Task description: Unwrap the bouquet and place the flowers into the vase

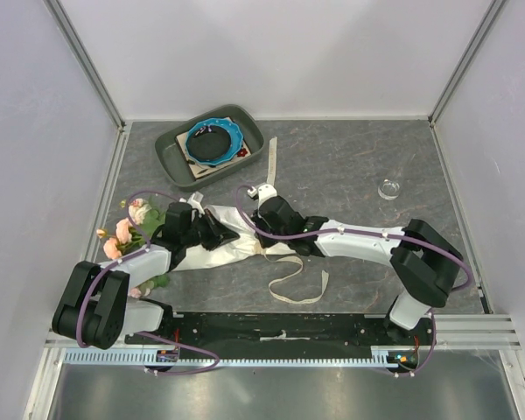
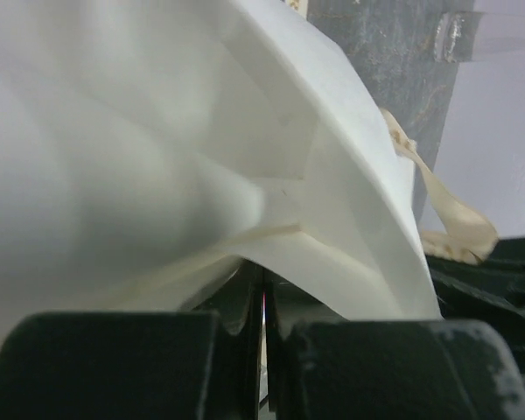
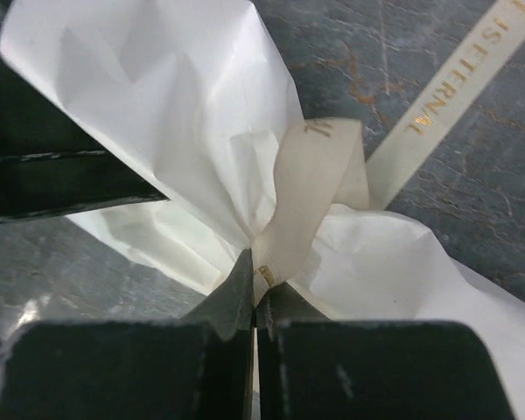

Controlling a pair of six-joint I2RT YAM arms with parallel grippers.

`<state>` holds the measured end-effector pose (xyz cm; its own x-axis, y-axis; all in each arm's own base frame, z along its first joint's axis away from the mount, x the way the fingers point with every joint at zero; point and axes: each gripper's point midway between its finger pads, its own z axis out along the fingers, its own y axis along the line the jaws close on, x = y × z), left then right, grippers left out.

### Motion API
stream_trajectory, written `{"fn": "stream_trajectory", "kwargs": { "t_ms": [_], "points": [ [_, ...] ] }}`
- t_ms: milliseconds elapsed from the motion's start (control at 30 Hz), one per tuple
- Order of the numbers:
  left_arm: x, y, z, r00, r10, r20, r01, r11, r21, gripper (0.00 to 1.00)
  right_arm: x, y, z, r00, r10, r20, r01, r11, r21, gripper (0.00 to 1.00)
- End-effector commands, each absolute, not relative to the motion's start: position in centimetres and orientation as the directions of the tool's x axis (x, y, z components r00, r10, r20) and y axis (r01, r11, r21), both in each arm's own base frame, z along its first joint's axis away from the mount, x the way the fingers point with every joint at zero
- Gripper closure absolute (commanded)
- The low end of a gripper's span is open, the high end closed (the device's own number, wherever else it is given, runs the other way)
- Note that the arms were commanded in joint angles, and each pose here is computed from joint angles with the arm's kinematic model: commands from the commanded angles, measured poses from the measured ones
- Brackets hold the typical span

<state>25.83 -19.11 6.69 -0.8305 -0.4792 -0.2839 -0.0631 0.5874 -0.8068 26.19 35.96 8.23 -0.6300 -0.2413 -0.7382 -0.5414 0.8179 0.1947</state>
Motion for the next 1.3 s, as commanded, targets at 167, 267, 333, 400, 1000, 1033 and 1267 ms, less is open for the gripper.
{"fn": "stream_trajectory", "kwargs": {
  "t_ms": [167, 267, 333, 400, 1000, 1033, 1267],
  "points": [
    [25.7, -17.5, 4.5, -0.794, -0.550, -0.260, -0.181, 0.621, -0.763, 0.97, 24.4, 39.7, 16.9, -0.623, 0.010, -0.782, -0.634, 0.579, 0.513, 1.00],
    [25.6, -17.6, 4.1, -0.799, -0.549, -0.245, -0.192, 0.619, -0.761, 0.98, 24.7, 39.5, 17.4, -0.658, 0.051, -0.752, -0.617, 0.536, 0.576, 1.00],
    [25.5, -17.7, 4.1, -0.804, -0.544, -0.241, -0.189, 0.617, -0.764, 0.98, 25.2, 39.0, 17.3, -0.683, 0.083, -0.726, -0.587, 0.528, 0.614, 1.00],
    [25.5, -17.7, 4.1, -0.803, -0.544, -0.244, -0.187, 0.618, -0.763, 0.98, 25.6, 38.6, 18.1, -0.689, 0.111, -0.717, -0.587, 0.495, 0.641, 1.00],
    [22.2, -19.7, 9.3, -0.843, -0.439, -0.310, 0.062, 0.494, -0.867, 0.54, 24.8, 34.2, 14.6, -0.702, -0.017, -0.712, -0.564, 0.624, 0.541, 0.69],
    [21.8, -19.8, 10.2, -0.839, -0.432, -0.331, 0.096, 0.482, -0.871, 0.53, 24.6, 34.1, 14.2, -0.708, -0.033, -0.706, -0.562, 0.631, 0.535, 0.69],
    [20.1, -21.0, 15.6, -0.837, -0.352, -0.420, 0.288, 0.369, -0.884, 0.57, 24.5, 34.0, 13.6, -0.704, -0.068, -0.707, -0.562, 0.661, 0.496, 0.69]
  ]
}}
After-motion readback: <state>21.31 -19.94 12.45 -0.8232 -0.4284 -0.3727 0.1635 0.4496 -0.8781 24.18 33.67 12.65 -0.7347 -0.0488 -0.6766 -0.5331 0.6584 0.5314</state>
